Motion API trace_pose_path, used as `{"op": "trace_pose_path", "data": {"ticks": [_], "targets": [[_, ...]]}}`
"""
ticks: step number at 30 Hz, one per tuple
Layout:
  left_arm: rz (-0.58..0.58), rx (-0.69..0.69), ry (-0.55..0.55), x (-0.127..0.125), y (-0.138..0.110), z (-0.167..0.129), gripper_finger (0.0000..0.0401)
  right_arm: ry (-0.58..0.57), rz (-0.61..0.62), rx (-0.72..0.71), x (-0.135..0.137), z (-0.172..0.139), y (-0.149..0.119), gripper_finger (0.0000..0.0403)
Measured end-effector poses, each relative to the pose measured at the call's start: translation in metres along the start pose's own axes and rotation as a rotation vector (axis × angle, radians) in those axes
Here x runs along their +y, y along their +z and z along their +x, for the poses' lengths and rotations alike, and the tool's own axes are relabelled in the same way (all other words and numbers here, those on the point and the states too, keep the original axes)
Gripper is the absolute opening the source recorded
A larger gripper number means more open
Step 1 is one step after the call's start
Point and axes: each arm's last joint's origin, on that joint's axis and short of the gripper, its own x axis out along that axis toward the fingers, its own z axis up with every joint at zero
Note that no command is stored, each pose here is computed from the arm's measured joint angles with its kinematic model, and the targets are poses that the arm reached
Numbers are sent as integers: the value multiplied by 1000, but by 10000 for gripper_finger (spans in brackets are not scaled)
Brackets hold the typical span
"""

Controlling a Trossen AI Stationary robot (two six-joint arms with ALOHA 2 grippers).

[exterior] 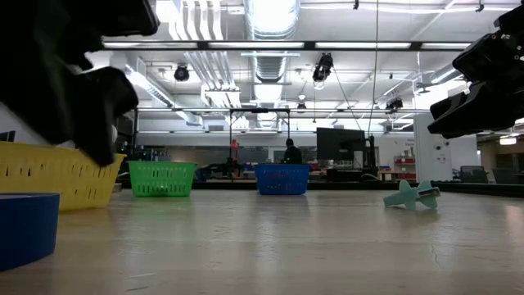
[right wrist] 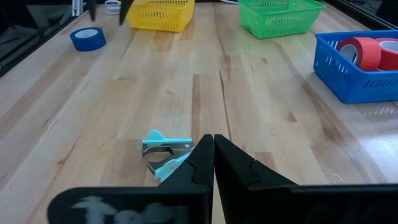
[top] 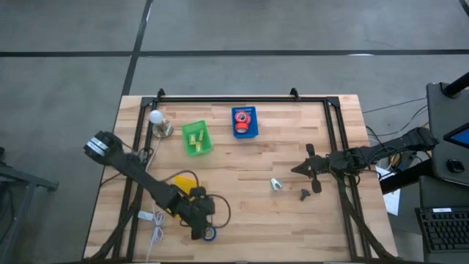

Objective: Pick and place Stapler, Stapler remover, tape
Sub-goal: Put the blue tape into the blue bin

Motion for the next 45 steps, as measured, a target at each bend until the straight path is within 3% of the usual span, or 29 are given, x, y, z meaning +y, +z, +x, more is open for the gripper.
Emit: {"op": "trace_pose_path", "data": {"ticks": [6,12,17,21,26,28,32,38,45], "targets": [[21,79,-69,-16,8,17,219,-7,-3,-1,0,0,0,8],[47,252,24,-13,-2,32,197,-7,1,-1,0,0,0,8],[37,271,32,-14,-1,40,173,-7,1,-1,0,0,0,8],[11,263,42,-12,6,39,130,-7,1,-1,0,0,0,8],[-28,228,44,-10,15,37,45,-6,3,-9,0,0,1,8],[-28,222,66,-6,16,37,37,-5,7,-8,0,0,1,8],[-42,126,176,6,26,39,37,-6,7,-9,0,0,1,8],[-1,-43,416,36,51,40,70,-5,7,-9,0,0,1,8],[-14,-258,787,83,92,30,42,-5,7,-9,0,0,1,8]]}}
